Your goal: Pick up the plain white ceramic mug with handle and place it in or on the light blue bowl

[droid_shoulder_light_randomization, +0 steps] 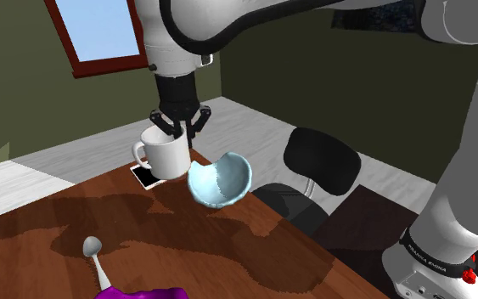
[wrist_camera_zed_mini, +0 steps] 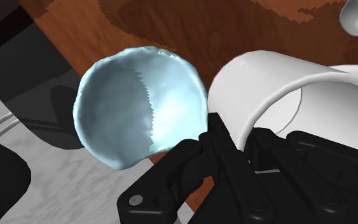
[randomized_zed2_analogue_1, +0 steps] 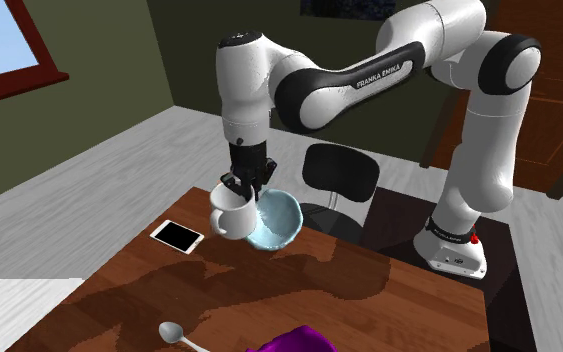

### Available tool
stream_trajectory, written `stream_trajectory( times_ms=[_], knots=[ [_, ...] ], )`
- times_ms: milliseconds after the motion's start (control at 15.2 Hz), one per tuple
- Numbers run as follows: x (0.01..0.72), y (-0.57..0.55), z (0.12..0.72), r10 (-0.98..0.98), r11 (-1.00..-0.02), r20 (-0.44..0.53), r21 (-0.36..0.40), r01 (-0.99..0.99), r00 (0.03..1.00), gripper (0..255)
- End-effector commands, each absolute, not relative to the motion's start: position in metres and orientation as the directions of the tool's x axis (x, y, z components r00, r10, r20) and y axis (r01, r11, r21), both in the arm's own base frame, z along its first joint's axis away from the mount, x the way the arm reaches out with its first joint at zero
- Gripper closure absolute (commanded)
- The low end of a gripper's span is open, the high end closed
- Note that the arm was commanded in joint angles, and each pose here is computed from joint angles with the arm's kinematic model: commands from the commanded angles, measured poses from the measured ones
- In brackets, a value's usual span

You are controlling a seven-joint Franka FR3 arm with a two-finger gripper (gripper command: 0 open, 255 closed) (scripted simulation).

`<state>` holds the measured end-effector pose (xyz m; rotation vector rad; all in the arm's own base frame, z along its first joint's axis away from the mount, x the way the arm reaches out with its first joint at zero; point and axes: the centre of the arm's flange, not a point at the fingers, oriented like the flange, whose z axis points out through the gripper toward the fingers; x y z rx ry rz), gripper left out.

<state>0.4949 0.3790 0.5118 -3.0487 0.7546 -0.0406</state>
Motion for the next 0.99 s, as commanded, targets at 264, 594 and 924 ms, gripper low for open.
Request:
stream_trajectory(
  times_ms=[264,594,924],
  knots=[
    [0.495,0.301,0.524,-0.466,-0.885,0.025,-0.007,-0.466,0.884,255],
    [0.496,0.240,0.533,-0.466,-0.885,0.025,-0.007,-0.466,0.884,255],
    [0.496,0.240,0.507,-0.466,-0.885,0.025,-0.007,-0.466,0.884,255]
  ],
)
